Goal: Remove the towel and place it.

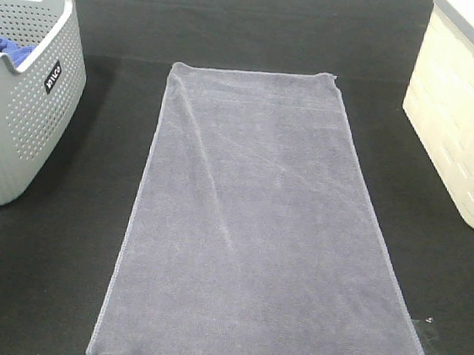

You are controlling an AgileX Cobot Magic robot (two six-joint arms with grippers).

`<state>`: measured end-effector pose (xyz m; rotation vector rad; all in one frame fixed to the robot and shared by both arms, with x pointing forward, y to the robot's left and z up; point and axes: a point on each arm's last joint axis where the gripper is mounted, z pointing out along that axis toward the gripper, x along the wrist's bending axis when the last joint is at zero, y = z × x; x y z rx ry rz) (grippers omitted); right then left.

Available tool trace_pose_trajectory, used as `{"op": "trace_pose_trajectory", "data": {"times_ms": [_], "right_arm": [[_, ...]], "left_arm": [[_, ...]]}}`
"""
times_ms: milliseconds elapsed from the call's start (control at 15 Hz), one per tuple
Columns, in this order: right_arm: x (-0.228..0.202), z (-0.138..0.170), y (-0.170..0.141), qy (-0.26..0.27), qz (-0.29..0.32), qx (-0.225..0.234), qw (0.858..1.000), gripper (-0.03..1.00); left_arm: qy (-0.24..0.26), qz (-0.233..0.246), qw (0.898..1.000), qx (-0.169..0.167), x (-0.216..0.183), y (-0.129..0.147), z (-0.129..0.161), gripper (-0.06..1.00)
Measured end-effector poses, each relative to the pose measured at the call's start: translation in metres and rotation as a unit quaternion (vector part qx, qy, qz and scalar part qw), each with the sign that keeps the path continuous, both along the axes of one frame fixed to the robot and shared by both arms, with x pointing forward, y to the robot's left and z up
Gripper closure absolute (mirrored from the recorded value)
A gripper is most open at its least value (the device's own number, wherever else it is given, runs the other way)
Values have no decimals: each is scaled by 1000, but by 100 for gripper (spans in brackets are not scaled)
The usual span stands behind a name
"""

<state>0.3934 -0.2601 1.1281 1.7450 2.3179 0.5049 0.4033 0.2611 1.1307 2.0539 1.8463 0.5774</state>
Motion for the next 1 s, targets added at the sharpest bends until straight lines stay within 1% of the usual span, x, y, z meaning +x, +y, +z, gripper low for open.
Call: {"op": "trace_pose_trajectory", "data": {"times_ms": [133,267,333,400,533,667,733,800,867,933,1000], "right_arm": [[-41,-14,-8,-18,0,4,1000,26],[-76,-30,-15,-42,0,9,999,26],[-101,-42,-20,-69,0,14,998,26],[-108,-47,-22,-78,0,16,997,26],[-134,-68,-27,-113,9,18,993,26],[-149,-79,-29,-150,26,19,988,26],[-149,-79,-29,-150,26,19,988,26],[-153,-78,-29,-183,27,30,982,26],[-156,-79,-28,-224,29,48,973,26],[-155,-81,-28,-239,29,53,969,26],[-155,-82,-27,-242,28,53,968,26]], "left_arm": [[-12,1,1000,-9,-41,14,-17,33],[-40,-3,999,-31,-82,27,-35,33],[-66,-17,997,-41,-105,34,-46,33],[-76,-24,996,-45,-113,36,-49,33],[-127,-53,989,-59,-141,43,-62,33],[-160,-67,983,-59,-155,48,-71,33],[-160,-67,983,-59,-155,48,-71,33],[-167,-74,982,-56,-159,49,-75,33],[-187,-84,977,-58,-158,49,-75,33],[-205,-91,972,-64,-156,47,-75,33],[-222,-99,968,-68,-152,44,-76,33]]}}
